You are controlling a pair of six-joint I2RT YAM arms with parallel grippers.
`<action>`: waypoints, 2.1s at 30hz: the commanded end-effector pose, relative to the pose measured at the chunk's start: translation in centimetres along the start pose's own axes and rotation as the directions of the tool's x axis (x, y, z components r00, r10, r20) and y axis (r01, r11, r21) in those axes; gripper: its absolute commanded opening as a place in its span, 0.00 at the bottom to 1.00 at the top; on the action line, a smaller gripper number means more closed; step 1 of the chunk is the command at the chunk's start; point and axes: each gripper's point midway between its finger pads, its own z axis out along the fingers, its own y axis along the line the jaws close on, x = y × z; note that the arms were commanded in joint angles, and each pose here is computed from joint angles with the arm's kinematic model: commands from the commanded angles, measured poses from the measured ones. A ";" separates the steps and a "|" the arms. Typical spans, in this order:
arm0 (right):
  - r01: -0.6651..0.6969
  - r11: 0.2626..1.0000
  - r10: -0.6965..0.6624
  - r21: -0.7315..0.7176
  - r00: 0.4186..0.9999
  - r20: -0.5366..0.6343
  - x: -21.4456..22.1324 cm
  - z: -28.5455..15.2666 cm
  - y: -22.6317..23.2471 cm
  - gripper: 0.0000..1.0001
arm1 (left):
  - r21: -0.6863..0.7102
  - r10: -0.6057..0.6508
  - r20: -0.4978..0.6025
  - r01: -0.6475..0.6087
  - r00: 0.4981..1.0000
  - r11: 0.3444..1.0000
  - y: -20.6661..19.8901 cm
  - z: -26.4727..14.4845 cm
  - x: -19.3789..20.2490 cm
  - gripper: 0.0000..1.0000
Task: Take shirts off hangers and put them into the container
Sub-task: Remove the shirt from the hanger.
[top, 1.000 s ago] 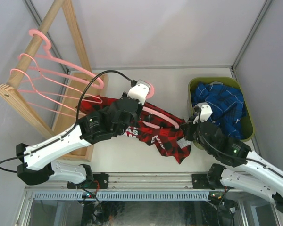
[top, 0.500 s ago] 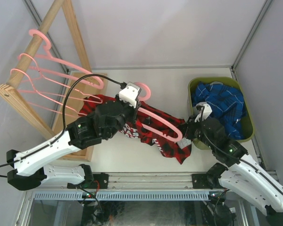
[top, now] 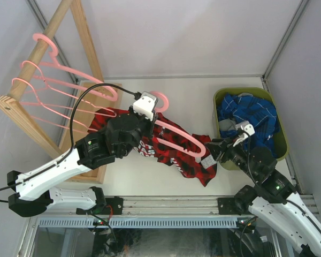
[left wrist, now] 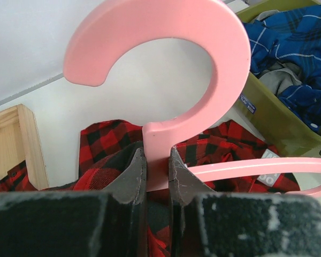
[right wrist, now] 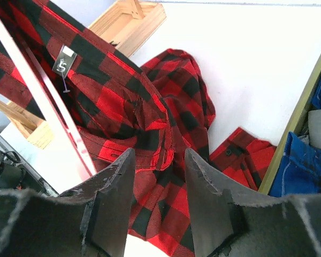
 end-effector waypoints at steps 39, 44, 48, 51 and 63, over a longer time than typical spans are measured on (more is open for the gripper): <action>0.032 0.934 -0.051 -0.355 0.998 -0.046 -1.8 -0.1 7.0 0.07 | 0.015 -0.086 0.084 0.085 0.993 0.996 0.2 -0.7 -2.7 0.00; 0.025 0.922 -0.059 -0.387 0.995 -0.078 -1.1 0.0 7.4 0.31 | 0.022 -0.095 0.090 0.094 0.991 0.995 0.2 -0.9 -2.9 0.00; 0.013 0.920 -0.060 -0.391 0.992 -0.108 -0.5 0.6 7.5 0.31 | 0.024 -0.099 0.093 0.098 0.991 0.995 0.2 -1.0 -2.9 0.00; 0.011 0.922 -0.060 -0.388 0.992 -0.115 -0.3 0.8 7.4 0.31 | 0.022 -0.101 0.097 0.099 0.990 0.995 0.4 -1.1 -3.0 0.00; 0.016 0.948 -0.024 -0.317 1.000 -0.020 -1.5 -0.5 6.0 0.00 | 0.016 -0.089 0.079 0.088 0.993 0.996 0.3 -0.9 -2.2 0.05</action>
